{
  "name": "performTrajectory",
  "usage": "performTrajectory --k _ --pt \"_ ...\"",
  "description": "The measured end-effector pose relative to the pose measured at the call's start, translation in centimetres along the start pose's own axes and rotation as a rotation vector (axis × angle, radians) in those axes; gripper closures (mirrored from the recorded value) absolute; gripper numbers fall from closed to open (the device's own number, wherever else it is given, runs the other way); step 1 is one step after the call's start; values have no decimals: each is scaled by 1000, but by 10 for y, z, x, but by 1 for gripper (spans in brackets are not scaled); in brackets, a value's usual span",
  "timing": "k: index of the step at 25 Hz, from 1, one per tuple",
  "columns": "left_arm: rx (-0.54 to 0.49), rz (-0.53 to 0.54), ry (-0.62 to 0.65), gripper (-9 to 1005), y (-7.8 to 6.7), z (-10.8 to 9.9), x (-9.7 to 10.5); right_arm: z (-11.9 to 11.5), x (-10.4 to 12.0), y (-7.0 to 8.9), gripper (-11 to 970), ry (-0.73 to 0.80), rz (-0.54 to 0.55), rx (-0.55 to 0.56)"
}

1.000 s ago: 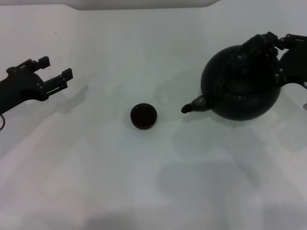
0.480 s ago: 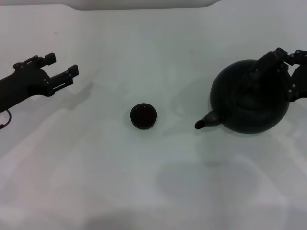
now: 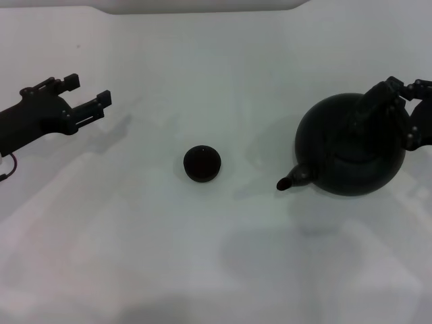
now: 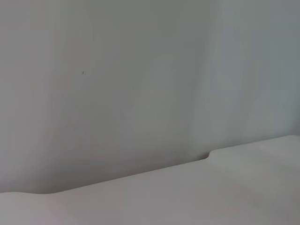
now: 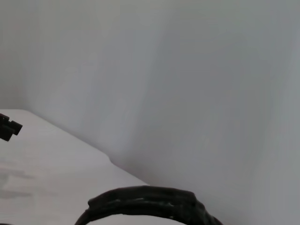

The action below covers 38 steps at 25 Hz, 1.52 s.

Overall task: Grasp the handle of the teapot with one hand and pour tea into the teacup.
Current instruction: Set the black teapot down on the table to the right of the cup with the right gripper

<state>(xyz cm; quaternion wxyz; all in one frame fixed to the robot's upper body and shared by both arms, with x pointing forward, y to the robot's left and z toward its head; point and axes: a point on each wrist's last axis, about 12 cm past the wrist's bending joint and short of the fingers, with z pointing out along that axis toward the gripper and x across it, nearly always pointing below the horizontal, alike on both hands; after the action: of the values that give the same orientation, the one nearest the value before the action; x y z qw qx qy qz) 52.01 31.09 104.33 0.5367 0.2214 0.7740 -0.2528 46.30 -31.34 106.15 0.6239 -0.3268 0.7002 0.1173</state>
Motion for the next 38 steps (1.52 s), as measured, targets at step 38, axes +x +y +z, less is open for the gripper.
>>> performTrajectory --k 38 --pt "14 3 18 225 -2 0 2 3 13 -1 747 -6 5 -22"
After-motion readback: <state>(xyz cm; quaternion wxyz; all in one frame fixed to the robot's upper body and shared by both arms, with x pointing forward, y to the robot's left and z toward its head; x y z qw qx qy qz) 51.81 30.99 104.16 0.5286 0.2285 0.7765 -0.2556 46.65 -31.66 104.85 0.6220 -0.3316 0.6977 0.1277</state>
